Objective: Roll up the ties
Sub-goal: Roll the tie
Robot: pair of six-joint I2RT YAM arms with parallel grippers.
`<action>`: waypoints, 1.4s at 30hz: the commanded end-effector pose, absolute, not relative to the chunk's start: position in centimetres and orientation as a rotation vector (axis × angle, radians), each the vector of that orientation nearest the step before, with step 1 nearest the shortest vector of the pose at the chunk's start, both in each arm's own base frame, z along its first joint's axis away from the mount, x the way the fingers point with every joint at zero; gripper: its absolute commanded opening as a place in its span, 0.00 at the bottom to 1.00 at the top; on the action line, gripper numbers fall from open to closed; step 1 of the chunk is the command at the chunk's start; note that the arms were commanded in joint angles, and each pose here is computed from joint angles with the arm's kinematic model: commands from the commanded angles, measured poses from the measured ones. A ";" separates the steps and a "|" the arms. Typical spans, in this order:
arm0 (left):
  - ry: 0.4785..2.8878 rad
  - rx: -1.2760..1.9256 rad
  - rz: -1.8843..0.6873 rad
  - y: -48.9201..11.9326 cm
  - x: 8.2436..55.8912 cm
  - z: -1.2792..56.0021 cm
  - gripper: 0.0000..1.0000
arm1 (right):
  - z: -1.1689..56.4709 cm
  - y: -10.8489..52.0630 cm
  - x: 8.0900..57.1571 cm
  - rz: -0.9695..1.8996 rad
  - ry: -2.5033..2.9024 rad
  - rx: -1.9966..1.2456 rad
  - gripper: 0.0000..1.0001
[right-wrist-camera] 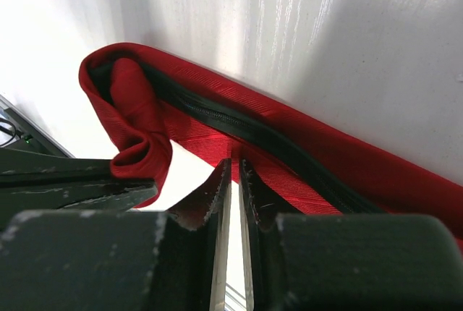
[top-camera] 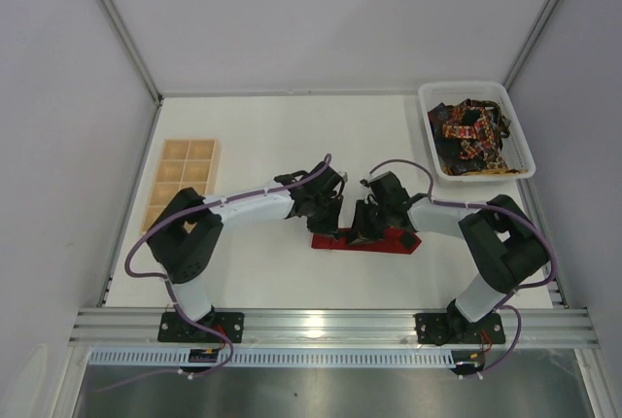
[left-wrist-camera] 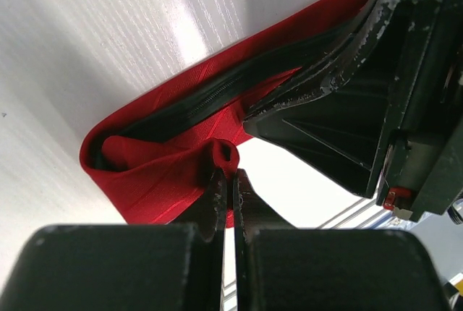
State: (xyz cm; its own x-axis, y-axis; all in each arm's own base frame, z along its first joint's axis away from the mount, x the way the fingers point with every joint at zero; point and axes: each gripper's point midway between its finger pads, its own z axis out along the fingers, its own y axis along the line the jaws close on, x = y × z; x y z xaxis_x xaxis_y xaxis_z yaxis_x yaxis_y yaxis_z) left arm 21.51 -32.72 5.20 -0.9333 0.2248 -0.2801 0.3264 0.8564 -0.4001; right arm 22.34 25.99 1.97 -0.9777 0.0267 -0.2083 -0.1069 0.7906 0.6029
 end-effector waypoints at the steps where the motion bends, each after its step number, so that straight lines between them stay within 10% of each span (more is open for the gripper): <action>1: 2.781 0.458 -0.711 -33.9 22.2 5.9 0.00 | 1.7 26.1 22.4 0.970 2.768 -0.056 0.13; 42: 2.828 0.444 -0.689 -34.4 23.9 3.4 0.00 | 2.3 26.6 22.2 1.016 2.757 -0.033 0.10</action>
State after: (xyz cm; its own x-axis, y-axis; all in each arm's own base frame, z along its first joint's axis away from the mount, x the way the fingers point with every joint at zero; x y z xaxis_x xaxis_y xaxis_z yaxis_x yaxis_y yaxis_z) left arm 23.01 -33.74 2.98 -0.9444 0.2335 -0.2317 0.3120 0.8586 -0.4068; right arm 22.08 26.39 1.78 -0.9805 0.0415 -0.1920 -0.0909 0.7704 0.6310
